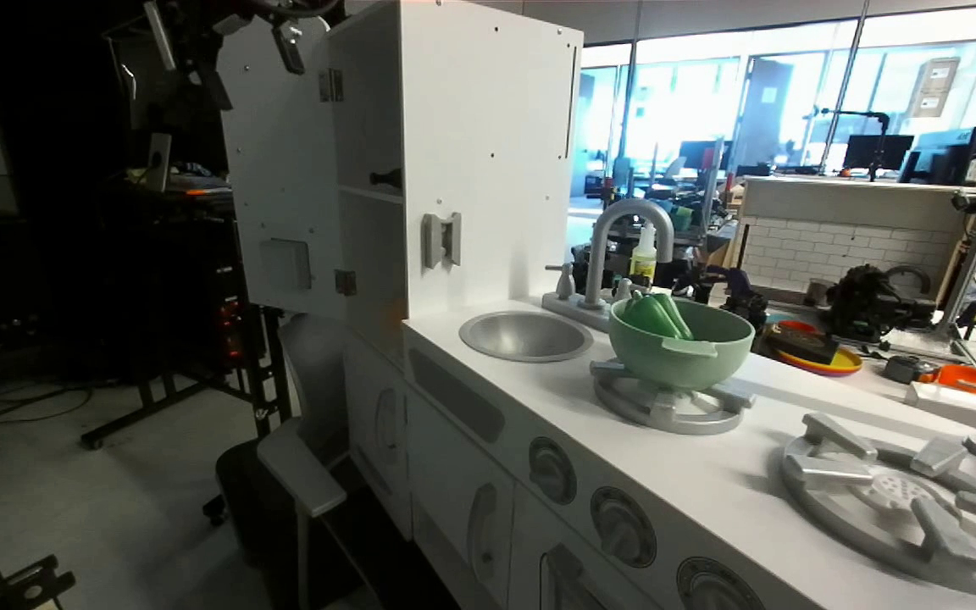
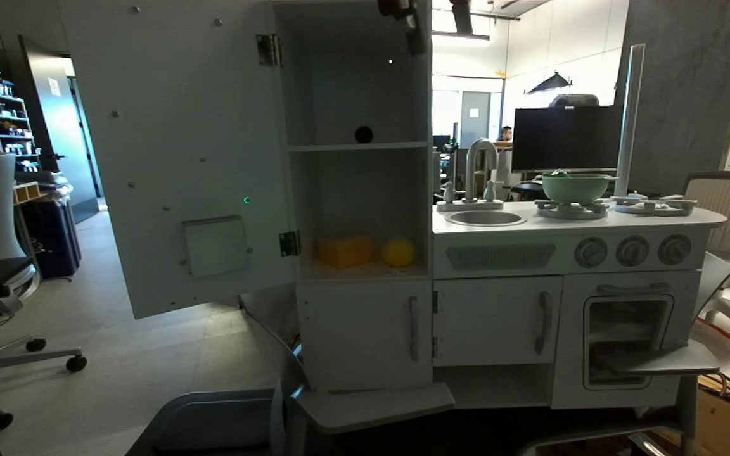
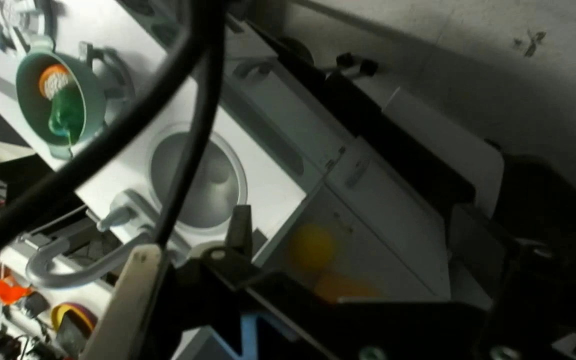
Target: Open the right door of the cabinet, put the black bottle from the counter and the green toy from the pot in the cabinet.
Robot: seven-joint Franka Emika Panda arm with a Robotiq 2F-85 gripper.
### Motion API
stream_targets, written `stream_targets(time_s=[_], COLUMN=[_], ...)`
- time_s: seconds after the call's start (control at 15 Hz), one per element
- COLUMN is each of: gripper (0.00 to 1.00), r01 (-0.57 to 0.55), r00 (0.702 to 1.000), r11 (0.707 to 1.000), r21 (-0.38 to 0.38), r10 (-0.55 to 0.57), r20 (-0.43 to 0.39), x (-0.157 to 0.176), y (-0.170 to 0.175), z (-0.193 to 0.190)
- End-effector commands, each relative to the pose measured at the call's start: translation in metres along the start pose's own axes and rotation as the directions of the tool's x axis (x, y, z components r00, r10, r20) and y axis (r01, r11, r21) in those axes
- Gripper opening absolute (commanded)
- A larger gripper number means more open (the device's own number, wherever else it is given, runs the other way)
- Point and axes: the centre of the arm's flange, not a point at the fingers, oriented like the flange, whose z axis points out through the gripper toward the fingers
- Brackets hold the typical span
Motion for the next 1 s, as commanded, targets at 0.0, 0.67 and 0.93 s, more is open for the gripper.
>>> stream_targets(time_s=[0.0,0.67,0.93], gripper=[1.0,1.0,1.0], r01=[-0.056,-0.55,-0.675], r00=[0.996,0.826,0.735], r11=[0.997,0.832,0.73], r21=[0.05,0.07,0.111], r10=[0.052,0.53,0.649], r20=[0.069,0.19,0.196], x=[-0.087,-0.143,-0.115], y=[0.013,0.103,0.16], z=[0.018,0.091,0.113])
